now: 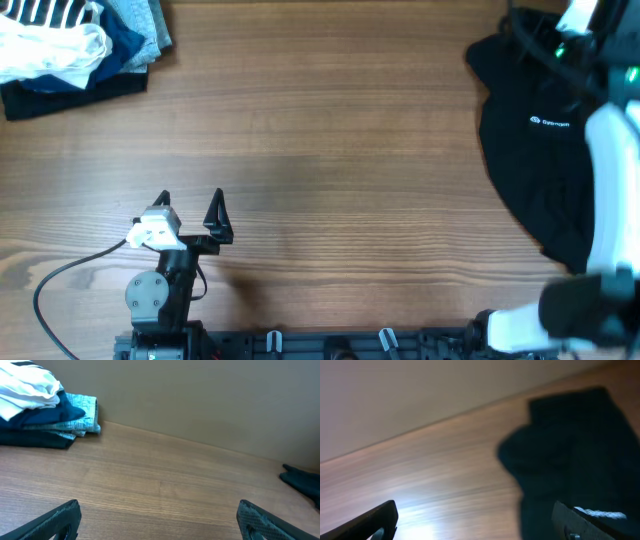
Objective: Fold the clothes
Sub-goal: 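Reach the right gripper up to the black garment's top edge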
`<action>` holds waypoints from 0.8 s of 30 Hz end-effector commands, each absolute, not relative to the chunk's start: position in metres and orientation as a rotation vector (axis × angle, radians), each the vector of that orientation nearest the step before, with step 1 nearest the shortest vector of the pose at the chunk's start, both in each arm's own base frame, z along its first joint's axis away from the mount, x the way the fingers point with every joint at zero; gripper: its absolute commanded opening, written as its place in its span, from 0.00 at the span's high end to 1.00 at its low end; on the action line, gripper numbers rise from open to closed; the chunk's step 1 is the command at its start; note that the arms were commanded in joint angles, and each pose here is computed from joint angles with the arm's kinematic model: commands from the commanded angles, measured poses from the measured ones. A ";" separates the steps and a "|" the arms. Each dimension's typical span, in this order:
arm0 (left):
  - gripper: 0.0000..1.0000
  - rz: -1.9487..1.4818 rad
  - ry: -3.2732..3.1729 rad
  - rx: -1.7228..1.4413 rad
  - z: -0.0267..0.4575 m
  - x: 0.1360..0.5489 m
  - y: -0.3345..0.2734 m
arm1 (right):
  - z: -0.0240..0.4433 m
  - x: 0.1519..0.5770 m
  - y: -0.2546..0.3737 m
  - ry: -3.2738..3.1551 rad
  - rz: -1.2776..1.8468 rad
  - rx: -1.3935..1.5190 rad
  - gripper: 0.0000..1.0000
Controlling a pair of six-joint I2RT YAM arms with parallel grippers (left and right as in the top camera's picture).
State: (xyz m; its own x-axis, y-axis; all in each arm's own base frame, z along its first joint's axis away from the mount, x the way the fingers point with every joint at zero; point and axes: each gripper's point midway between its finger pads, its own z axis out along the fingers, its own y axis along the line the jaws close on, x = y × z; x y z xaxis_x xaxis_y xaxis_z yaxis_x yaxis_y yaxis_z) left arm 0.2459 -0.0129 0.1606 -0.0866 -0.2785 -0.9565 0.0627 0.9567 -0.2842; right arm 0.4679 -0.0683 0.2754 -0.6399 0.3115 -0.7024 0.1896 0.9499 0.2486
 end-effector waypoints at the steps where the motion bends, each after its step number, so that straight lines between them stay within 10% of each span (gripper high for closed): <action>1: 0.00 -0.279 1.636 -0.143 0.159 0.246 -0.014 | 0.256 0.480 -0.120 2.340 0.108 0.440 0.00; 24: 0.00 -0.279 1.637 -0.143 0.159 0.246 -0.014 | 0.044 0.475 -0.219 2.676 -0.102 0.700 0.02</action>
State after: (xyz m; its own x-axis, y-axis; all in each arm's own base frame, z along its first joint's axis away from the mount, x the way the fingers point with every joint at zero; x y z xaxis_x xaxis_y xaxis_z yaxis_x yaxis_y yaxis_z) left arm 0.2459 -0.0129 0.1606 -0.0866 -0.2785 -0.9565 0.0627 0.9567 -0.2842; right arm 0.4750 -0.2148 0.0583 -0.7932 0.4730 -0.3834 0.4922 0.8688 0.0536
